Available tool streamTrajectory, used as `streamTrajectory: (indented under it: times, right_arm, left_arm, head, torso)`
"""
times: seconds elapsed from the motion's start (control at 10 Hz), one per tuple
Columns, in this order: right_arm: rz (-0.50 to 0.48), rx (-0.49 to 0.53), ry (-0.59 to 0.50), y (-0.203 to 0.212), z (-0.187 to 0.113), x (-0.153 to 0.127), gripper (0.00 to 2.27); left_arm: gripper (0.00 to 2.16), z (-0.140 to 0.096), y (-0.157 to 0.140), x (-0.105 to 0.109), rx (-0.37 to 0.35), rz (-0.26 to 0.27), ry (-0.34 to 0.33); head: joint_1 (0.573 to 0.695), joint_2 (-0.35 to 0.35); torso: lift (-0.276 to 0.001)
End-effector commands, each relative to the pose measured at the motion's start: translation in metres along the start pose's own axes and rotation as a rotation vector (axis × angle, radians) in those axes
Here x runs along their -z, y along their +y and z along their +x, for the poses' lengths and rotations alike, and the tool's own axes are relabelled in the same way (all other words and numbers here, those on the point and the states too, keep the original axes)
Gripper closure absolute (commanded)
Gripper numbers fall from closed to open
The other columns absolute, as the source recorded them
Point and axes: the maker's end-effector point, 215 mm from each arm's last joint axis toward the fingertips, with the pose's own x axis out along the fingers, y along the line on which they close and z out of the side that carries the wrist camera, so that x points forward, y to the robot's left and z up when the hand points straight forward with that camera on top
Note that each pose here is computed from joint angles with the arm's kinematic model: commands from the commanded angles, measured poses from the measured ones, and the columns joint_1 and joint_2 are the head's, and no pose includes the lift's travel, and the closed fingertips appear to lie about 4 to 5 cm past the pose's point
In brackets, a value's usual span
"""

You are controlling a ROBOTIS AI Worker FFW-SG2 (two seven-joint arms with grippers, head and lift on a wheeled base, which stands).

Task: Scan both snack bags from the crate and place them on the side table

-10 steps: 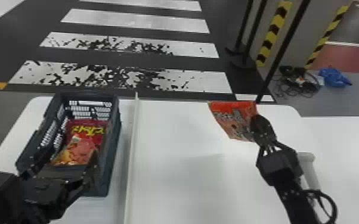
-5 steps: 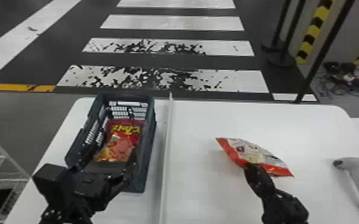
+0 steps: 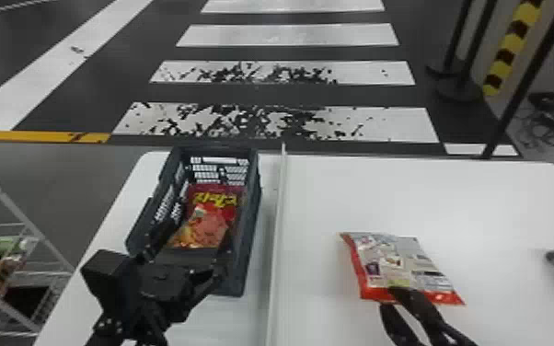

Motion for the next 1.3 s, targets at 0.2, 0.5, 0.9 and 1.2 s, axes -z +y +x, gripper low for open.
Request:
streamTrajectory:
  times: [0.2, 0.5, 0.9, 1.2]
  right_arm:
    - [0.27, -0.098, -0.078, -0.033, -0.025, -0.014, 0.05]
    - [0.525, -0.047, -0.162, -0.079, -0.033, -0.015, 0.4]
    - [0.794, -0.11, -0.142, -0.086, -0.014, 0.007, 1.98]
    - [0.947, -0.19, -0.224, -0.079, 0.009, -0.016, 2.07]
  left_arm:
    - [0.09, -0.001, 0.0, 0.0, 0.001, 0.001, -0.002]
    - [0.09, -0.002, 0.0, 0.0, 0.001, 0.0, -0.004]
    - [0.09, -0.003, 0.0, 0.0, -0.001, -0.001, -0.005]
    - [0.09, -0.004, 0.0, 0.001, 0.001, -0.001, -0.004]
  head:
    - [0.695, 0.099]
    - [0.695, 0.075]
    - [0.695, 0.035]
    - [0.695, 0.049]
  torso:
    - [-0.098]
    - [-0.098]
    - [-0.098]
    - [-0.098]
